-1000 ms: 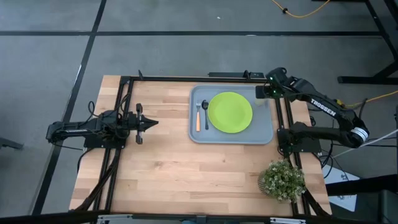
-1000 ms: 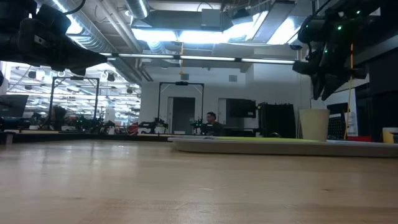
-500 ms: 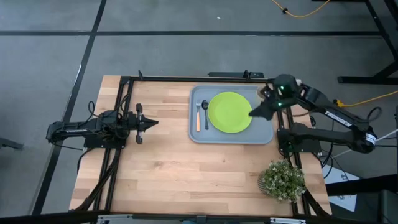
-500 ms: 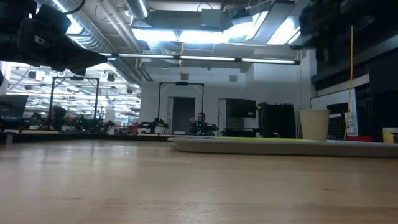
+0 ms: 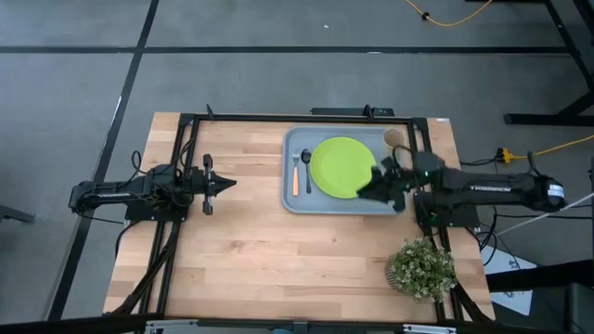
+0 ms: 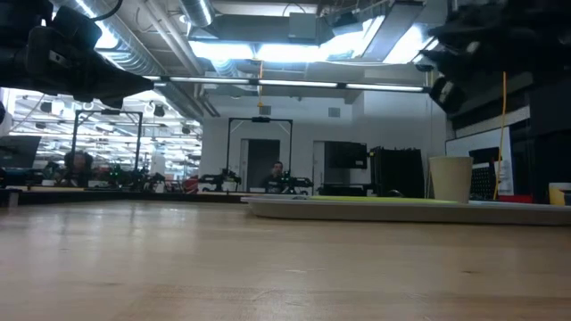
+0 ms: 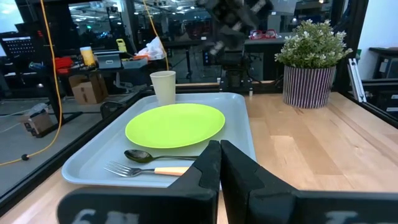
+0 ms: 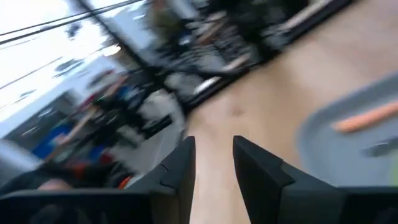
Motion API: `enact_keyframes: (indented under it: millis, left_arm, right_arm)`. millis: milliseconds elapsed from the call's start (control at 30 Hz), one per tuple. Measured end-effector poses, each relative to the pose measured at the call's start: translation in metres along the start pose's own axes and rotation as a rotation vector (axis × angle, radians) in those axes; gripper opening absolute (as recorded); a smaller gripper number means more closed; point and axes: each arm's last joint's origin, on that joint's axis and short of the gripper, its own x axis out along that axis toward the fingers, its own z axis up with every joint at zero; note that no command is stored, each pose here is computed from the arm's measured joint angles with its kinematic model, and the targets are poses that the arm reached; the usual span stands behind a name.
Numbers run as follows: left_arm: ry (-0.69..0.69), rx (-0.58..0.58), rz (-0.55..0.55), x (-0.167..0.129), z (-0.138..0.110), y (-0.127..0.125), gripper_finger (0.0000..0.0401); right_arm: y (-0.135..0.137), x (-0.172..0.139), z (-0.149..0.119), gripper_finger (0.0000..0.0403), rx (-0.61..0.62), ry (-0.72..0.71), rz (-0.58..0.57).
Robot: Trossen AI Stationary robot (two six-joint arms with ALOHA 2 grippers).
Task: Pick and place plate/cup/fork/spoon on tray
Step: Put the white cup on the light blue tray to the right of the green plate
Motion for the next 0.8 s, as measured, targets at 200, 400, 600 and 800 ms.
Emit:
enact_keyframes:
  millis: [200, 400, 600, 800]
  left_arm:
    - [0.0, 0.0, 0.0, 0.0, 0.0, 0.0, 0.0]
    - [0.0, 0.0, 0.0, 0.0, 0.0, 0.0, 0.0]
    - [0.0, 0.0, -0.001, 0.0, 0.0, 0.0, 0.0]
    - [0.0, 0.0, 0.0, 0.0, 0.0, 0.0, 0.0]
  right_arm:
    - [0.017, 0.005, -0.024, 0.0112, -0.197, 0.02, 0.196]
    - [0.027, -0.004, -0.04, 0.0112, -0.418, 0.005, 0.193]
    - [0.018, -0.018, -0.059, 0.0112, -0.418, -0.014, -0.005]
    - [0.015, -0.025, -0.067, 0.0112, -0.458, -0.062, 0.032]
